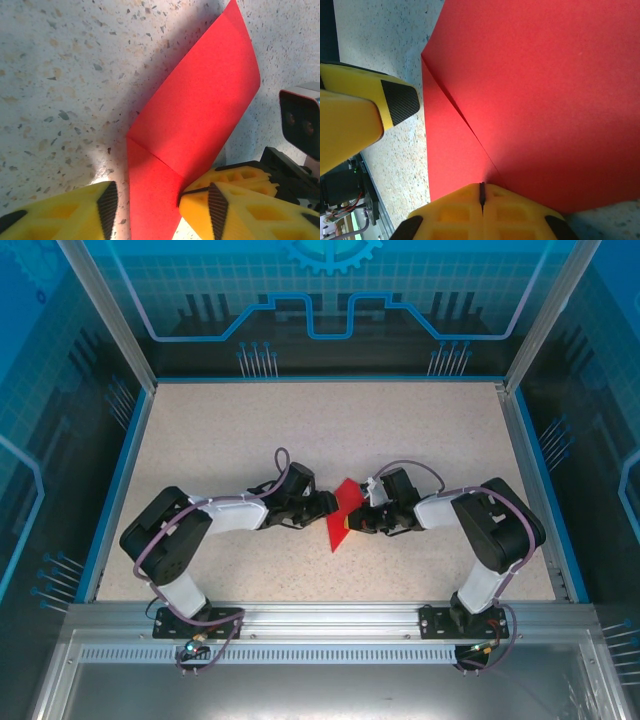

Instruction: Fold a paper plane with a square sheet of paper (pick it up from the middle)

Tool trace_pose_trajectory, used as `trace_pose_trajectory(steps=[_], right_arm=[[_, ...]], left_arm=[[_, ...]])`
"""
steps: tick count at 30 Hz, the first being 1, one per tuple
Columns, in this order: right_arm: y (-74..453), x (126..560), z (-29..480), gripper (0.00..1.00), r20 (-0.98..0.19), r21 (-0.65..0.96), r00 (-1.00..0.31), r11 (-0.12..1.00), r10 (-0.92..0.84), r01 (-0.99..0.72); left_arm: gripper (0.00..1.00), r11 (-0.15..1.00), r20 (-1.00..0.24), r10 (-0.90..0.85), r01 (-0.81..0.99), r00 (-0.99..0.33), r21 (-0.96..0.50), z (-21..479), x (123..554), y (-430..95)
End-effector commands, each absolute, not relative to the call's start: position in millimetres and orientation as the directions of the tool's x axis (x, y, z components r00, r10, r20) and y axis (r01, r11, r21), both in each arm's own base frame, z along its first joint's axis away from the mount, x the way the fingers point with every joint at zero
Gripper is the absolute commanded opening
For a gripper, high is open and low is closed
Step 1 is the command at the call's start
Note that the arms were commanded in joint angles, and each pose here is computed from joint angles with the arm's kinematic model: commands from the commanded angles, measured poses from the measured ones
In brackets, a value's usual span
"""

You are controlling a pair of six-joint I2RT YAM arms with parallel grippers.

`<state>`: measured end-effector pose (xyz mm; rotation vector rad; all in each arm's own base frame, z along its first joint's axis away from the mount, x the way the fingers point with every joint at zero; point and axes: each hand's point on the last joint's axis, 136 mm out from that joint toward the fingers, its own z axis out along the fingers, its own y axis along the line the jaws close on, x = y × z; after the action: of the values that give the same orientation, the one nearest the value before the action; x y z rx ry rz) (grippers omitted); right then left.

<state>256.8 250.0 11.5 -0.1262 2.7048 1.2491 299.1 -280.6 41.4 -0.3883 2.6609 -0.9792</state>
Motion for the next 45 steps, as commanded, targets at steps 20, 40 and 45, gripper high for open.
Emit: trace_pose_trajectory(steps=[20,40,45], right_arm=[[219.3,238.1,-25.5,0.00,-0.059,0.675,-0.998,0.737,0.034,-0.015],[219.3,238.8,-26.8,0.00,-0.050,0.675,-0.998,0.738,0.033,-0.009],[219.7,241.2,-25.0,0.00,-0.056,0.676,-0.998,0.737,0.035,-0.013]], left_arm=[[0.33,0.810,-0.214,-0.297,-0.127,-0.930,-0.572,30.3,298.6,-269.4],[0.11,0.814,-0.245,-0.237,-0.055,-0.940,-0.578,38.5,304.6,-279.9],[0.09,0.840,-0.259,-0.191,-0.021,-0.947,-0.542,39.5,303.7,-279.0]])
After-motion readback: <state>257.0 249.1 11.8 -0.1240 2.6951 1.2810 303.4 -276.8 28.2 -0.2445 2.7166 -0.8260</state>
